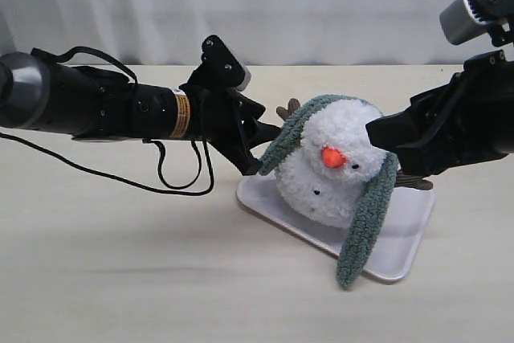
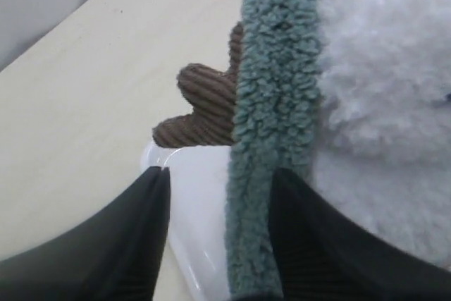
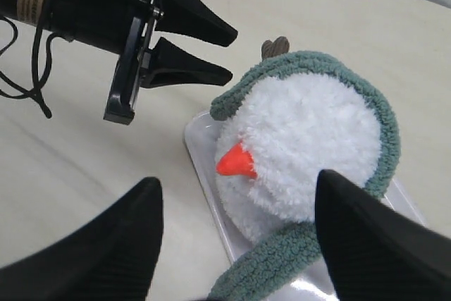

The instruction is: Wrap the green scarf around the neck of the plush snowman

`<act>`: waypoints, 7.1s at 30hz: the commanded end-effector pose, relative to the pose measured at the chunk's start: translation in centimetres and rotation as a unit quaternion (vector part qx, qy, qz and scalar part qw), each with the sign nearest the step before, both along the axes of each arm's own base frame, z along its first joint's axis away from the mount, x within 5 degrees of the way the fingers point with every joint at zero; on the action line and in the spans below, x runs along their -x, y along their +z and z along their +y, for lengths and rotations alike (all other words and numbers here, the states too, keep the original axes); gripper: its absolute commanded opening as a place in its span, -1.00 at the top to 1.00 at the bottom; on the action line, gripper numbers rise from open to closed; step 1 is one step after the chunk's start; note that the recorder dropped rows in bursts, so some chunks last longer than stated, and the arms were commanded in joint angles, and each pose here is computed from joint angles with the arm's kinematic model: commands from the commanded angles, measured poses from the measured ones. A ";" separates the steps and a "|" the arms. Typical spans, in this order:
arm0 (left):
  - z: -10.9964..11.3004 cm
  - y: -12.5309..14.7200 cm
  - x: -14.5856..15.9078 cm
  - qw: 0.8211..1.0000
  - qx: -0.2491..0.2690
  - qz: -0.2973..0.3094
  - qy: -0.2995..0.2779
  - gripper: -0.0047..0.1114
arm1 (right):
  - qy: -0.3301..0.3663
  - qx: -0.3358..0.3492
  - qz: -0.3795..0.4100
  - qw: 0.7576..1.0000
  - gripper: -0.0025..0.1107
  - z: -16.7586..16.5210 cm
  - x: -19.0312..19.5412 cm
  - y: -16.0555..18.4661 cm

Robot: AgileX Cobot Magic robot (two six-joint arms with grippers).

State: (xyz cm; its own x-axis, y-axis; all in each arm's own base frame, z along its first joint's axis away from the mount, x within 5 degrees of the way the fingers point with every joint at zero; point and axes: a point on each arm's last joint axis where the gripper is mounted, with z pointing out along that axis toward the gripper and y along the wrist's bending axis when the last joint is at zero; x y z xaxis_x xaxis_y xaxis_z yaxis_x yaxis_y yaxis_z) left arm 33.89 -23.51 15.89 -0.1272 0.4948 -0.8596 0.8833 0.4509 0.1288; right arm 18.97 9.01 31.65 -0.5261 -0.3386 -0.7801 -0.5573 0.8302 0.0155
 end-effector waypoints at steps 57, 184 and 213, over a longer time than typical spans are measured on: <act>-1.5 -0.3 1.3 0.997 -0.035 0.053 0.048 0.92 | 0.001 -0.001 0.002 1.000 -0.10 0.0 0.1 -0.1; -2.5 -0.6 2.9 0.999 -0.007 0.046 0.016 -0.36 | -0.101 0.062 0.088 0.989 0.28 -0.8 -2.5 -1.9; -3.0 -2.5 4.2 0.984 0.008 0.179 0.001 0.92 | -0.101 0.087 0.148 0.980 0.28 -0.8 -2.5 -5.8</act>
